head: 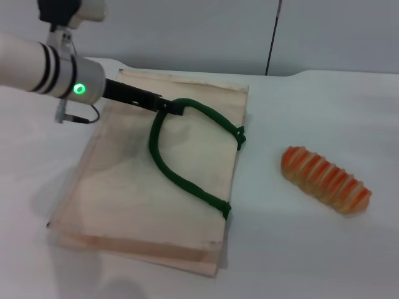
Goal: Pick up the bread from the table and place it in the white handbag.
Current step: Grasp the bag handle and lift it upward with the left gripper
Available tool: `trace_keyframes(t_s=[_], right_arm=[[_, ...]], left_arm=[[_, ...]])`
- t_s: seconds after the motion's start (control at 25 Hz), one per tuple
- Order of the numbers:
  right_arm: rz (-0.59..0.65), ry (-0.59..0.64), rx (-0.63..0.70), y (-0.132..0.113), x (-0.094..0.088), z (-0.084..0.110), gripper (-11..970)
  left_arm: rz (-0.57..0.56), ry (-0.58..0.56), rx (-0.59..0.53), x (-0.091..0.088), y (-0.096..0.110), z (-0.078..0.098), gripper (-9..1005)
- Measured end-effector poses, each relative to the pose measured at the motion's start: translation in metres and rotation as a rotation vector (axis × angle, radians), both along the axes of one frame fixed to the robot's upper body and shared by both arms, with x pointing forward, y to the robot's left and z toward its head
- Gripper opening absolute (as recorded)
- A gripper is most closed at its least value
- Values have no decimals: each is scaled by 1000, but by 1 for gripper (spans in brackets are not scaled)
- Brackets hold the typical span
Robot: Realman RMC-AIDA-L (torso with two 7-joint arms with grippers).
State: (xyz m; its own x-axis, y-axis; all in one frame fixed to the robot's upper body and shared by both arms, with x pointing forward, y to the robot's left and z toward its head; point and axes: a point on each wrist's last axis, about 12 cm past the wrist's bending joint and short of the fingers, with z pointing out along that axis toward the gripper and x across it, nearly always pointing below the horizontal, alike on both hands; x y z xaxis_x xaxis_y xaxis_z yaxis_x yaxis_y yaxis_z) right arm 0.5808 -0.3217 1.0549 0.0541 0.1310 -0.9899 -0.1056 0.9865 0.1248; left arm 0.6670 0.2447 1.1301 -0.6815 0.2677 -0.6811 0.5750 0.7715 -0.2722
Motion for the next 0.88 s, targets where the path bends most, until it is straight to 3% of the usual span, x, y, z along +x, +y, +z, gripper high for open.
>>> trace_keyframes(t_s=[0.88], right_arm=[[6, -2, 4, 3, 2, 1, 830]], left_arm=[[39, -56, 64, 3, -16, -22, 821]])
